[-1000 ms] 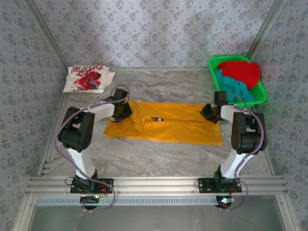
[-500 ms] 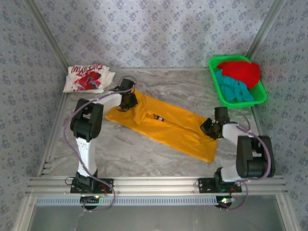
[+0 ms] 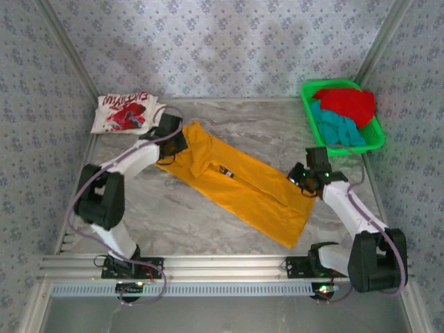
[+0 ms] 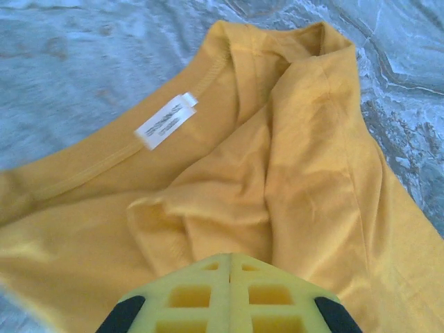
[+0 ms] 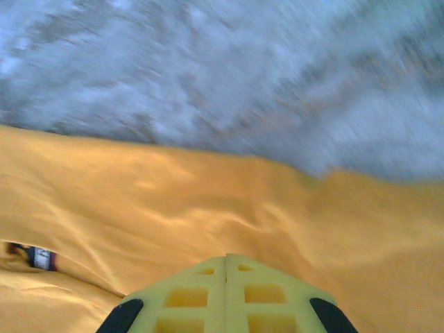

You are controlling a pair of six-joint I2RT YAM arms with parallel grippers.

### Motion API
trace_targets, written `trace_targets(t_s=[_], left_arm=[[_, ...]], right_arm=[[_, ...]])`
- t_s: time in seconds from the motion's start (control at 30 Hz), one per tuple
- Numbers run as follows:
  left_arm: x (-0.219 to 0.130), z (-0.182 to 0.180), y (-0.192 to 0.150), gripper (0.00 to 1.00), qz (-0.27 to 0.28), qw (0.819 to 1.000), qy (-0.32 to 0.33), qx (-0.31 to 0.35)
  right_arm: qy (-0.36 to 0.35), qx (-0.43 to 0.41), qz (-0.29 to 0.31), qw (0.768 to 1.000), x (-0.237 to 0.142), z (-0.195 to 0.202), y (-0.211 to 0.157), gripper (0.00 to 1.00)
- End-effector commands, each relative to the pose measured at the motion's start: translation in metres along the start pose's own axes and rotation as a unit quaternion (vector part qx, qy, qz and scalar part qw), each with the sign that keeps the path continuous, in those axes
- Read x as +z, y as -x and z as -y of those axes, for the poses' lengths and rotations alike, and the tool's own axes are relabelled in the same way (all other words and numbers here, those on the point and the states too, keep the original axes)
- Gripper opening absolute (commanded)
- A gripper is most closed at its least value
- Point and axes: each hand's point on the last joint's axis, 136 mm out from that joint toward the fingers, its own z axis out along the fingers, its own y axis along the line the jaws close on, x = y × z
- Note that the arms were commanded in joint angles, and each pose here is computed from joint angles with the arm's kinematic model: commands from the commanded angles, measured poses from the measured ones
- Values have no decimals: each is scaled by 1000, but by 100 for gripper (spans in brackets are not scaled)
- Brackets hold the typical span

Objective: Fold and stack the t-shirts

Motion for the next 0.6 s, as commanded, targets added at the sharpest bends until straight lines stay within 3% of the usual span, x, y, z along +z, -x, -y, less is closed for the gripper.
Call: trace_targets(t_s=[0.0,0.2,0.33,0.57], left_arm=[[-10,-24,-22,2,-2,999,28,-29],[7,-43,-58,2,-48,997,50,-25],[26,-26,-52,1,-53,998,39,-12],[72,-20,-36,0,-70,995,69,11]], right_arm=[[-10,-100,-20,995,11,-26,5,0],[11,-150,-96,984,66,-67,-12,0],[7,-155,-127,980,94,-72,-19,0],[-21,-135,-178,974,117,-49,-45,0]])
